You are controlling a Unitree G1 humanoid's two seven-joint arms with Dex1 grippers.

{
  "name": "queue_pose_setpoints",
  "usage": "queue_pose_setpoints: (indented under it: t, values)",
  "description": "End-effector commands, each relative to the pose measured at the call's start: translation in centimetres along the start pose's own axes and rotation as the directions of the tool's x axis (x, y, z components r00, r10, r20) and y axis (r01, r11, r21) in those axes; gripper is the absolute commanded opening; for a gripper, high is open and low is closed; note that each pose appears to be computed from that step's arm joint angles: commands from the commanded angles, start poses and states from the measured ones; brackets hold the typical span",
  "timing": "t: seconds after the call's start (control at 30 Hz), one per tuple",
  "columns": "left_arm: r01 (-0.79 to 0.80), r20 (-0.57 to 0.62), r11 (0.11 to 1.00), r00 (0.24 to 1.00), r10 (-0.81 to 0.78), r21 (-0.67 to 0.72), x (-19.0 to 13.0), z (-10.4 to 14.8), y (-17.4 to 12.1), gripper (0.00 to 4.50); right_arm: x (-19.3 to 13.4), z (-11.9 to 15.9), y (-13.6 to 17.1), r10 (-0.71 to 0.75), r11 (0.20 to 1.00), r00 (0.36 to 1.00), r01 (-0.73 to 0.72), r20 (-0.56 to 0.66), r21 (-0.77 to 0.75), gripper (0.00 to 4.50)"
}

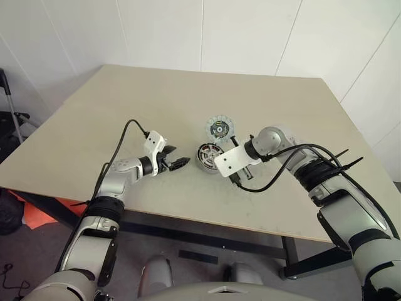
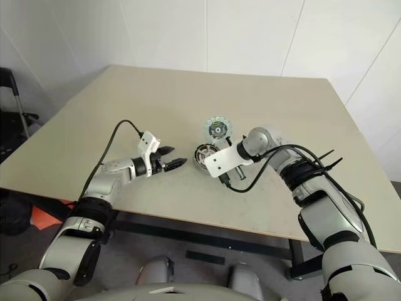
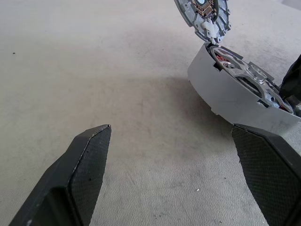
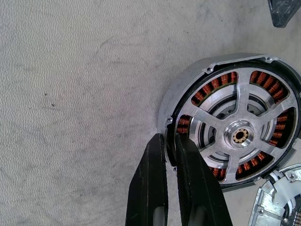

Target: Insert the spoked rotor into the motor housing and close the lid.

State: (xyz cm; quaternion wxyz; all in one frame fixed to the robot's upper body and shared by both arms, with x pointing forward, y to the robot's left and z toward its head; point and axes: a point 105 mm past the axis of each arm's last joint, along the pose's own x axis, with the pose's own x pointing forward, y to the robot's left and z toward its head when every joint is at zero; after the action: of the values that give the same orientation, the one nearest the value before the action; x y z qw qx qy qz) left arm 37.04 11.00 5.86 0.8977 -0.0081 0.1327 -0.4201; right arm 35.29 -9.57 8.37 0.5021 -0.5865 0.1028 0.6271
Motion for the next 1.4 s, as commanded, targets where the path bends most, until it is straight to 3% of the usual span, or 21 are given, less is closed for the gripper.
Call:
queue_pose_setpoints:
  t: [0.03,0.17,0.3,0.4,0.53,0.67,0.83,1.0,1.2,1.4]
  values:
    - [-0.008,0.042,1.0,0.999,0.007,0.026,-0.1,1.3,0.2,4.33,-1.2,-0.7,-1.4,-0.098,0.992,0.995,0.099,-0.021,0.073,0.01]
    - [-0.014,0.042,1.0,0.999,0.013,0.015,-0.2,0.9,0.0,4.33,-2.6,-0.5,-1.6,-0.136,0.971,0.991,0.133,0.001,0.198,0.01]
    - [-0.014,0.043,1.0,0.999,0.014,-0.001,0.0,0.4,-0.4,4.33,-4.9,-0.4,0.4,-0.068,0.92,0.997,0.049,0.034,0.388,0.01]
    - [-0.012,0.045,1.0,0.999,0.013,-0.012,0.2,0.0,-0.9,4.33,-6.9,-0.2,1.8,-0.029,0.843,0.998,-0.004,0.053,0.538,0.01]
    - [-0.012,0.048,0.999,0.999,0.014,-0.03,0.3,-0.6,-1.4,4.33,-9.6,0.8,3.4,0.01,0.68,0.995,-0.077,0.095,0.729,0.01]
    - [-0.015,0.054,0.999,0.998,0.017,-0.04,0.6,-0.8,-1.9,4.33,-10.5,2.6,3.5,0.009,0.545,0.99,-0.122,0.139,0.83,0.01]
    - [-0.016,0.06,0.999,0.998,0.019,-0.046,0.7,-0.8,-2.1,4.33,-9.6,5.0,1.3,-0.056,0.336,0.981,-0.158,0.188,0.929,0.01]
    - [-0.027,0.063,0.999,0.998,0.03,-0.048,0.3,-0.8,-2.0,4.33,-7.5,3.6,-1.1,-0.134,0.188,0.987,-0.063,0.089,0.98,0.01]
    - [-0.089,0.07,0.995,0.993,0.092,-0.042,-2.1,-0.4,-0.4,4.33,-4.4,1.1,-1.4,-0.129,0.113,0.991,0.036,-0.022,0.993,0.01]
    - [-0.163,0.091,0.986,0.982,0.165,-0.032,-4.8,0.8,1.5,4.33,-3.5,0.9,-2.4,-0.144,0.059,0.989,0.038,-0.029,0.998,0.01]
